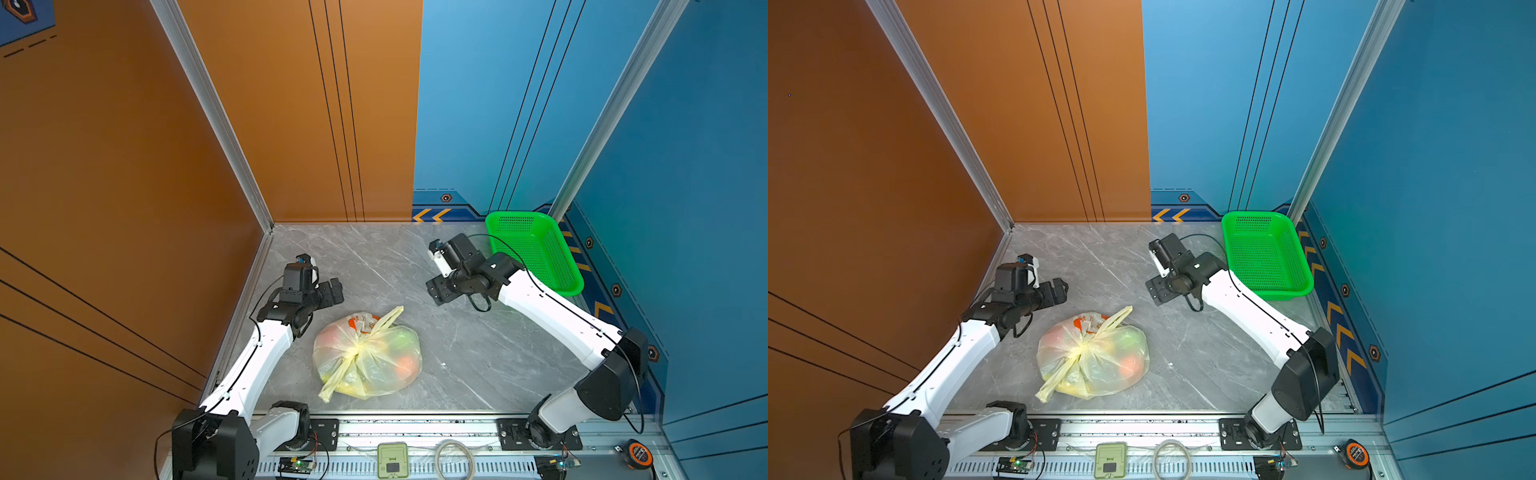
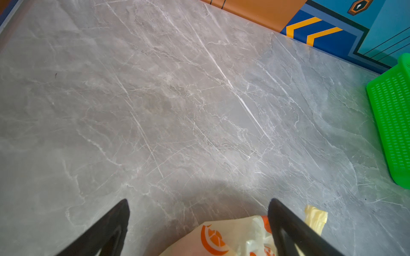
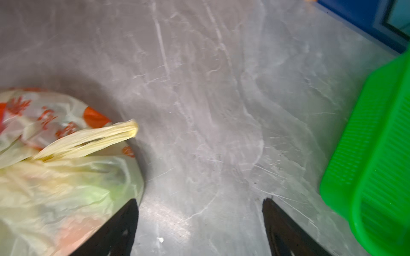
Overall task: Untie the knot of the plastic bag and take out the fruit
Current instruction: 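Release the basket and lower the right gripper onto the bag's knot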
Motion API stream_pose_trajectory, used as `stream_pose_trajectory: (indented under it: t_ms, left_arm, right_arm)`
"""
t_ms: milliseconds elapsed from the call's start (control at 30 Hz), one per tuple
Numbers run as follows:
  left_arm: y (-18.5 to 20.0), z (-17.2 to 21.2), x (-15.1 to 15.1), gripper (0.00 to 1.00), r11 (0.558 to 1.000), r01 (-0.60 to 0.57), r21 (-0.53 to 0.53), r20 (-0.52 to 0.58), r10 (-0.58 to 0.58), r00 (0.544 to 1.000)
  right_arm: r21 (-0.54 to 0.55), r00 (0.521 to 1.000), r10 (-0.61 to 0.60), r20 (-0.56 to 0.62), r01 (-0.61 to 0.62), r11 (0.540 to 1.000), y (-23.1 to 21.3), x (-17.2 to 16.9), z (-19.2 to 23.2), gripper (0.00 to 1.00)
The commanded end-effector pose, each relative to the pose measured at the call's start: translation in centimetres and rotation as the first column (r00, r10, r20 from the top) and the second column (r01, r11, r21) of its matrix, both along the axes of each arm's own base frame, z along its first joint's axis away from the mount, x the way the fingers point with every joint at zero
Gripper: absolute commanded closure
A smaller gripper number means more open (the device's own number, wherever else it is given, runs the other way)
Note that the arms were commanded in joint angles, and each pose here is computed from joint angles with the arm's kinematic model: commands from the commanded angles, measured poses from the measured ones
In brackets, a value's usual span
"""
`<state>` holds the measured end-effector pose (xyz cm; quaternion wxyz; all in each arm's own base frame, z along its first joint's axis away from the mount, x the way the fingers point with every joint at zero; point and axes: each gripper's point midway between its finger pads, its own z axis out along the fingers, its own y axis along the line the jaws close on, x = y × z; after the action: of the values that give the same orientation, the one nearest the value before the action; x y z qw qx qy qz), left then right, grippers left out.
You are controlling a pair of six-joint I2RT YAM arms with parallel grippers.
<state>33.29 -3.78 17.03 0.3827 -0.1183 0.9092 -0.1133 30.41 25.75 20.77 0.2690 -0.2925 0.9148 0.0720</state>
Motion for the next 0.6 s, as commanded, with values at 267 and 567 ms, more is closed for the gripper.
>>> stream_pose_trajectory:
  t_ms: [267, 567]
  left_arm:
    - [1.7, -1.5, -2.2, 0.02, 0.996, -0.049, -0.068, -0.086, 0.043, 0.995]
    - [2.1, -2.0, -2.9, 0.02, 0.995, -0.071, -0.068, -0.090, 0.065, 0.994]
  right_arm:
    - [0.101, 0.918, 0.391, -0.058, -0.385, 0.918, 13.6, -8.0, -3.6, 0.09]
    - [0.080, 0.878, 0.475, -0.048, -0.471, 0.878, 18.8, -9.8, -6.4, 0.09]
